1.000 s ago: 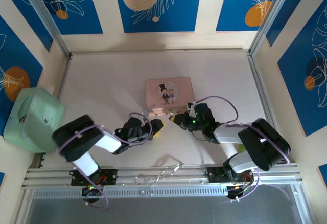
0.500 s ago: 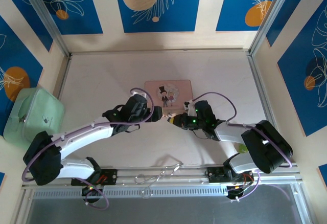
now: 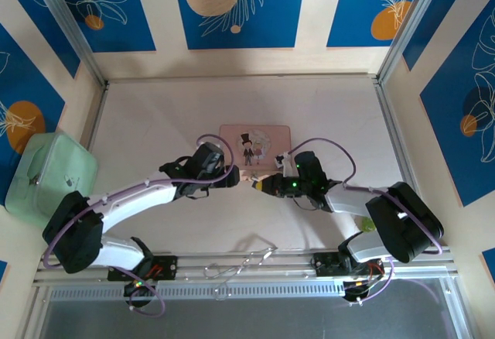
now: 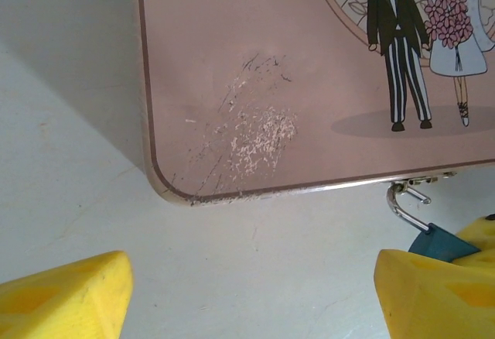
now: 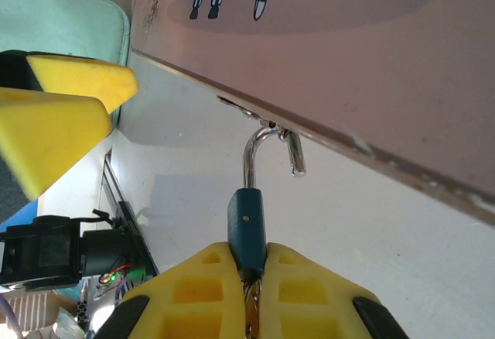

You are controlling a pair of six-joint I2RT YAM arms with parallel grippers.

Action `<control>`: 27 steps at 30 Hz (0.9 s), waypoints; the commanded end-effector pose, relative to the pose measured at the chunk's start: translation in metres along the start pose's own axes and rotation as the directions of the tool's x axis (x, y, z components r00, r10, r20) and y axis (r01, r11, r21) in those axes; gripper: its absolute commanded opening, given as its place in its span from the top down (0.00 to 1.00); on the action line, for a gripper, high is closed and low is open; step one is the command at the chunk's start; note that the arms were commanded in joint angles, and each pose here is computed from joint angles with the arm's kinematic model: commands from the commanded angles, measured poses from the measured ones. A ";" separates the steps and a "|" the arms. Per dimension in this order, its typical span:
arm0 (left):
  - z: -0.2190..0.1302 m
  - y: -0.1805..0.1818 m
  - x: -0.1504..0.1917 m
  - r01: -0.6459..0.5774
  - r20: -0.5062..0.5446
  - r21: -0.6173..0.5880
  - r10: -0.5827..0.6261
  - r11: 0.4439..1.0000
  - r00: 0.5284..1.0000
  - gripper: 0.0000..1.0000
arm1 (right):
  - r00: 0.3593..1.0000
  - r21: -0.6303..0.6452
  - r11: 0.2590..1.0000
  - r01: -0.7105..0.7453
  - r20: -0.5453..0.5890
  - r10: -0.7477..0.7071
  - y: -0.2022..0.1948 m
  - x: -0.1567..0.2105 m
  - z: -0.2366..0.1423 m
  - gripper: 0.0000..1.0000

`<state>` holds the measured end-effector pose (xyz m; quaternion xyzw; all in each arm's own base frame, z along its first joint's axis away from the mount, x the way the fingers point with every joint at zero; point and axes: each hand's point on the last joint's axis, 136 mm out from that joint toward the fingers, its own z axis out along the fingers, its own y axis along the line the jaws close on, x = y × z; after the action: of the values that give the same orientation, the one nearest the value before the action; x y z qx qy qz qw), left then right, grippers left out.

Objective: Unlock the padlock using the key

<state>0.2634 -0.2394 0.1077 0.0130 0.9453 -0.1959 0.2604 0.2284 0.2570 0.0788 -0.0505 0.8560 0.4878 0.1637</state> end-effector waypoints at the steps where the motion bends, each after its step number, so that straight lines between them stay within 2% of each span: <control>1: 0.002 -0.003 -0.008 0.049 0.004 0.030 -0.049 0.998 0.999 0.19 | 0.998 -0.046 0.998 0.052 -0.030 -0.054 0.012 -0.002 -0.006 1.00; 14: 0.014 0.002 -0.005 0.070 -0.024 0.022 -0.069 0.997 0.997 0.20 | 0.994 -0.073 0.996 0.049 -0.096 -0.056 0.009 0.000 -0.004 1.00; 27: 0.018 0.007 -0.007 0.111 -0.037 0.015 -0.110 0.994 0.993 0.20 | 0.994 -0.050 0.998 0.032 -0.105 -0.037 -0.002 0.008 0.001 1.00</control>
<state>0.2738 -0.2373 0.0941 -0.0213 0.9487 -0.2084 0.2368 0.2267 0.2550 0.0744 -0.0821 0.8540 0.4968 0.1309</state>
